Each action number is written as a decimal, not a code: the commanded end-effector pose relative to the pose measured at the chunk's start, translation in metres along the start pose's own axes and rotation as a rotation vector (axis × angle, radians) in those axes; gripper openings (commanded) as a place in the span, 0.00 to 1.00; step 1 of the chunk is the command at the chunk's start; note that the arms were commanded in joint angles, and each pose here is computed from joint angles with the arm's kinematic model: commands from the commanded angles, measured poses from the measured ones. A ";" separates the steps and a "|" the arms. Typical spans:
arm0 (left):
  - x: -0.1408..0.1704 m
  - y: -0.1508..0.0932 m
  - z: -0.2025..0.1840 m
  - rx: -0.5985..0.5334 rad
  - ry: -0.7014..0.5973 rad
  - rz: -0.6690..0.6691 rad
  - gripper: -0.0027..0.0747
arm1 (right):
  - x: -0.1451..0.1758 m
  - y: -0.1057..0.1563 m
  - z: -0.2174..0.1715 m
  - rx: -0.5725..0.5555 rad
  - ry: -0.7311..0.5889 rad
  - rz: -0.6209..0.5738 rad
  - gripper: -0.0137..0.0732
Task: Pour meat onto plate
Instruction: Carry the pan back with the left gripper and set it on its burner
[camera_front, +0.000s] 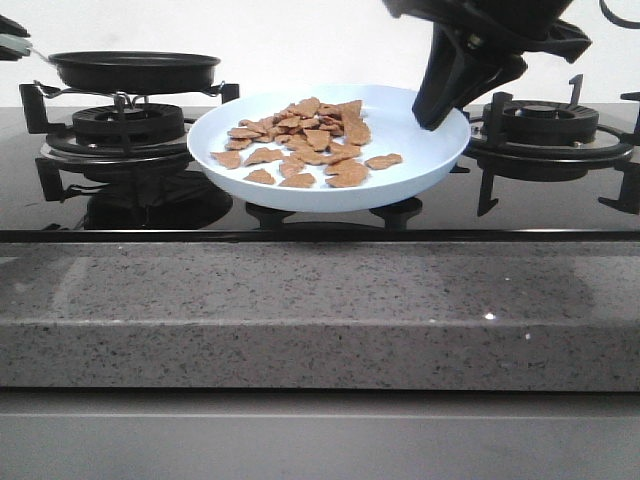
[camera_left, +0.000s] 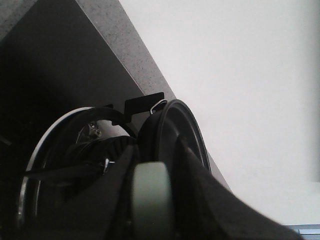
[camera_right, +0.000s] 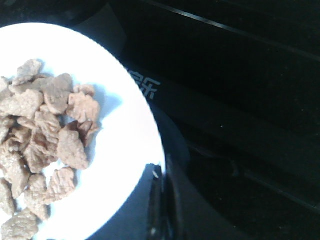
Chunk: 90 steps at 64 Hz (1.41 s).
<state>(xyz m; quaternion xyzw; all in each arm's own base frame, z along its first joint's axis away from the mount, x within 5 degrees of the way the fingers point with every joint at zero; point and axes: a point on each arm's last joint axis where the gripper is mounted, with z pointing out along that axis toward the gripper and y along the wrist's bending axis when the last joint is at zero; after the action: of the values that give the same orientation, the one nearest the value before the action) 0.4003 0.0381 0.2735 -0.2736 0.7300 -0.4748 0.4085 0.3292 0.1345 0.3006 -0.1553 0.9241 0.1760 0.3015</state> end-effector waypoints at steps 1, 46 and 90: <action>-0.007 -0.031 -0.010 0.124 -0.023 0.011 0.42 | -0.013 0.005 -0.019 -0.004 -0.102 -0.012 0.08; -0.024 -0.055 -0.090 -0.078 0.043 0.416 0.72 | -0.012 0.005 -0.019 -0.004 -0.101 -0.012 0.08; 0.137 -0.133 -0.158 -0.302 0.217 1.059 0.72 | -0.012 0.005 -0.019 -0.005 -0.100 -0.012 0.08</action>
<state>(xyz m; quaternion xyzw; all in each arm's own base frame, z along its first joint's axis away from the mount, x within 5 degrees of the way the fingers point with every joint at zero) 0.2146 -0.0430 0.3703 0.1241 0.8863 -0.1292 0.4270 0.3292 0.1345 0.3006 -0.1553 0.9241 0.1760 0.3015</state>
